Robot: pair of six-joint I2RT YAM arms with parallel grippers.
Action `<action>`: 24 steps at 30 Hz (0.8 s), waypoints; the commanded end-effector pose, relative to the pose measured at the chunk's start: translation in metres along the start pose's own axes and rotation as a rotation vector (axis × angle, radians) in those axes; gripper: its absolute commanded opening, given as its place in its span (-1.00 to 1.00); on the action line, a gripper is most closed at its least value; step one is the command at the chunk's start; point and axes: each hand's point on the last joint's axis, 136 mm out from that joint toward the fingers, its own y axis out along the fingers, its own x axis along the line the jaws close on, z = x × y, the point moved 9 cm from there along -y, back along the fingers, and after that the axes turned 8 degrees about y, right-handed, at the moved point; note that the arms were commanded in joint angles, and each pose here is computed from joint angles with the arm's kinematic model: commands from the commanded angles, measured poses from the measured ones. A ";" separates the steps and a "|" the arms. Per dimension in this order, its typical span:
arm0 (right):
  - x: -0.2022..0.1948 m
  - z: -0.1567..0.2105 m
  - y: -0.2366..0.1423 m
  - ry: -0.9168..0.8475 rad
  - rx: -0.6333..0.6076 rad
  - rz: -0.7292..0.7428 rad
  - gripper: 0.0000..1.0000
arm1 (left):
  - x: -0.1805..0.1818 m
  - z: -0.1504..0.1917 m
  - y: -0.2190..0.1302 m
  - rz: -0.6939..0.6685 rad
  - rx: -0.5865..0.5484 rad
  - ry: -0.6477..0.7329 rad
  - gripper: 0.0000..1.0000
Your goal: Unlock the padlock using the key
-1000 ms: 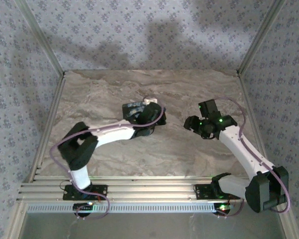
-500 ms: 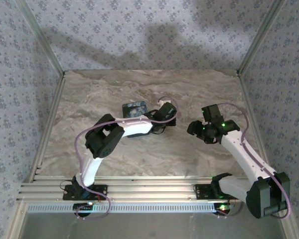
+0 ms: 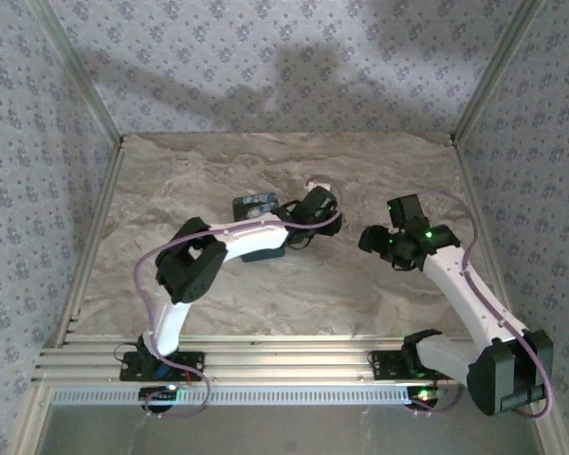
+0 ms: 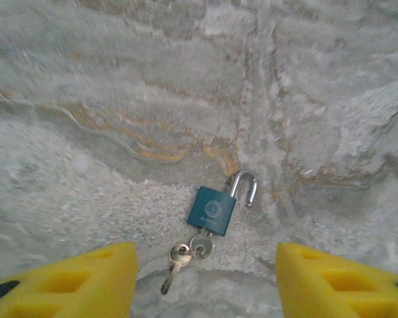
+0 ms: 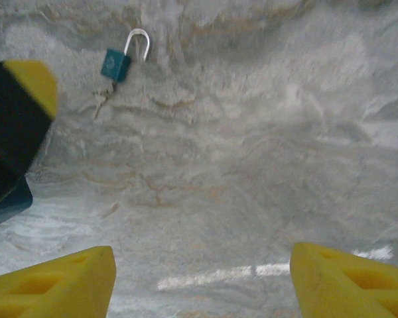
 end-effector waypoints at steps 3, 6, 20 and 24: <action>-0.007 -0.029 -0.024 -0.058 -0.197 0.125 0.62 | 0.020 -0.068 -0.084 -0.015 -0.145 0.153 0.52; -0.014 -0.042 -0.030 -0.062 -0.303 0.183 0.98 | 0.039 -0.085 -0.117 -0.017 -0.155 0.241 0.95; -0.051 -0.072 0.028 -0.260 -0.644 0.216 1.00 | 0.213 -0.059 -0.204 -0.137 -0.349 0.139 0.96; -0.071 -0.074 0.046 -0.204 -0.723 0.193 1.00 | 0.246 -0.013 -0.208 -0.274 -0.369 0.215 0.96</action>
